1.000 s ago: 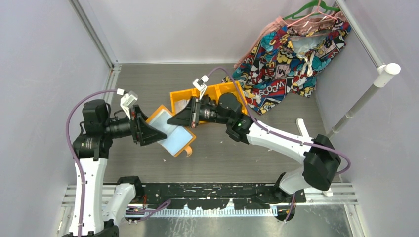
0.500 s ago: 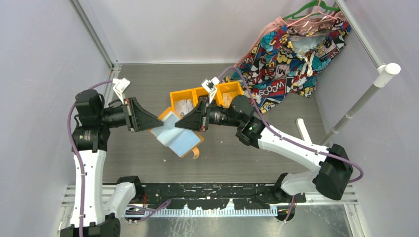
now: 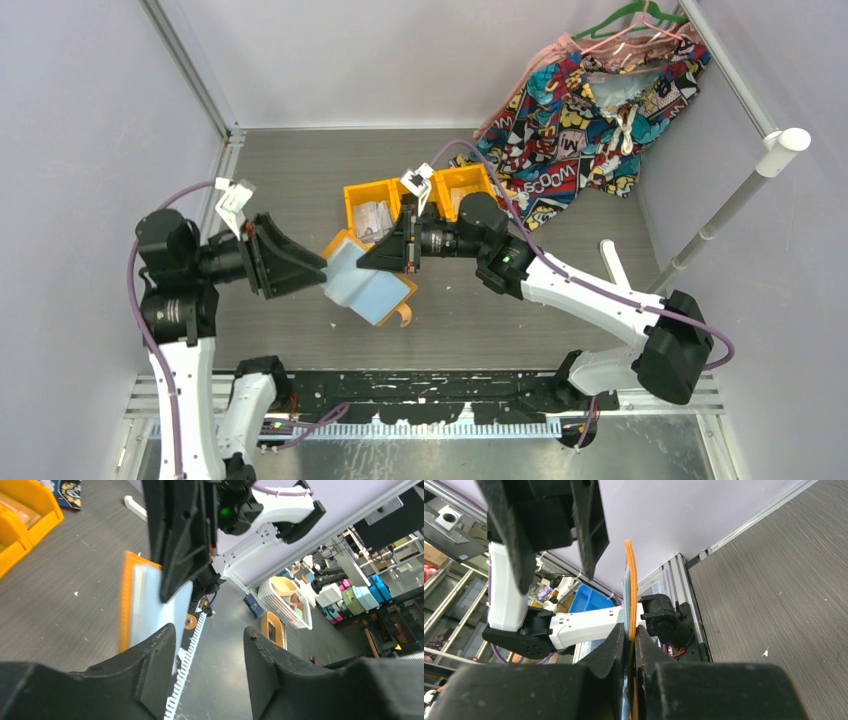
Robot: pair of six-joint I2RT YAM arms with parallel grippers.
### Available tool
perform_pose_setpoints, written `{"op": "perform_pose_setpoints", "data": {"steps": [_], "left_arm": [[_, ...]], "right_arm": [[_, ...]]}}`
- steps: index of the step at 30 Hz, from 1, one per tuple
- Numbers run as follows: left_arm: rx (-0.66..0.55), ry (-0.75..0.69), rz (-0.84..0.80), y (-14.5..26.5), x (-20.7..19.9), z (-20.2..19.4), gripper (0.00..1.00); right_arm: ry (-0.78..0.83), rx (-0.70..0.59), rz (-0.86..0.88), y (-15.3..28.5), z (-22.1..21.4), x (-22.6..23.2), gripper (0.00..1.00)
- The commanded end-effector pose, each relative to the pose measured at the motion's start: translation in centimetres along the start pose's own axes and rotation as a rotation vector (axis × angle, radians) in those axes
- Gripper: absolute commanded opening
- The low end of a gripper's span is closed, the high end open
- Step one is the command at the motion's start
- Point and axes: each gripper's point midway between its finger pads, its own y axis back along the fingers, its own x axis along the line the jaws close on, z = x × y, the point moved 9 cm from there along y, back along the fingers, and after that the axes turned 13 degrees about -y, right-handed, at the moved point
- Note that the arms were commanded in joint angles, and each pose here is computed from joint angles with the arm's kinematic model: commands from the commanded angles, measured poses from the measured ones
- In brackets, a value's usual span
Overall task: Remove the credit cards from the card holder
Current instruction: Remove the credit card from the card holder.
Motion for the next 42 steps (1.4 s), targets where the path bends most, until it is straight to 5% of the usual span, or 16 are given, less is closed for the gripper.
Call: {"op": "perform_pose_setpoints", "data": {"steps": [1, 8, 14, 17, 24, 31, 36, 38, 40, 42], "left_arm": [[0.003, -0.172, -0.033, 0.2, -0.5, -1.3, 0.60], [0.075, -0.402, 0.335, 1.1, 1.7, -1.4, 0.78], [0.082, -0.349, 0.239, 0.9, 1.0, -2.6, 0.77], [0.100, -0.330, 0.236, 0.8, 1.4, -3.3, 0.65], [0.084, -0.449, 0.348, 1.1, 1.7, -2.7, 0.11], [0.064, -0.536, 0.416, 1.4, 1.8, -3.2, 0.04], [0.069, -0.539, 0.417, 1.5, 1.7, -3.3, 0.00], [0.066, -0.526, 0.388, 1.4, 1.3, -3.0, 0.00], [0.053, -0.522, 0.368, 1.3, 0.9, -2.8, 0.00], [0.038, -0.515, 0.338, 1.1, 0.5, -2.6, 0.00]], "right_arm": [[0.075, -0.012, 0.074, -0.2, 1.5, 2.4, 0.10], [0.092, 0.017, 0.075, 0.1, 1.4, 3.1, 0.10], [0.087, 0.033, 0.080, -0.8, 1.5, 3.2, 0.10], [0.089, 0.036, 0.084, -1.3, 1.5, 3.4, 0.10], [0.074, 0.021, 0.032, -1.7, 1.6, 3.0, 0.10], [0.022, -0.058, -0.011, -2.6, 2.0, 3.1, 0.12], [0.039, -0.038, 0.016, -2.6, 1.6, 3.7, 0.46], [0.058, -0.025, 0.004, -2.2, 1.3, 3.7, 0.70], [0.076, -0.085, -0.063, -1.3, 1.8, 3.6, 0.90], [0.103, -0.172, -0.152, -0.7, 2.4, 3.2, 0.98]]}}
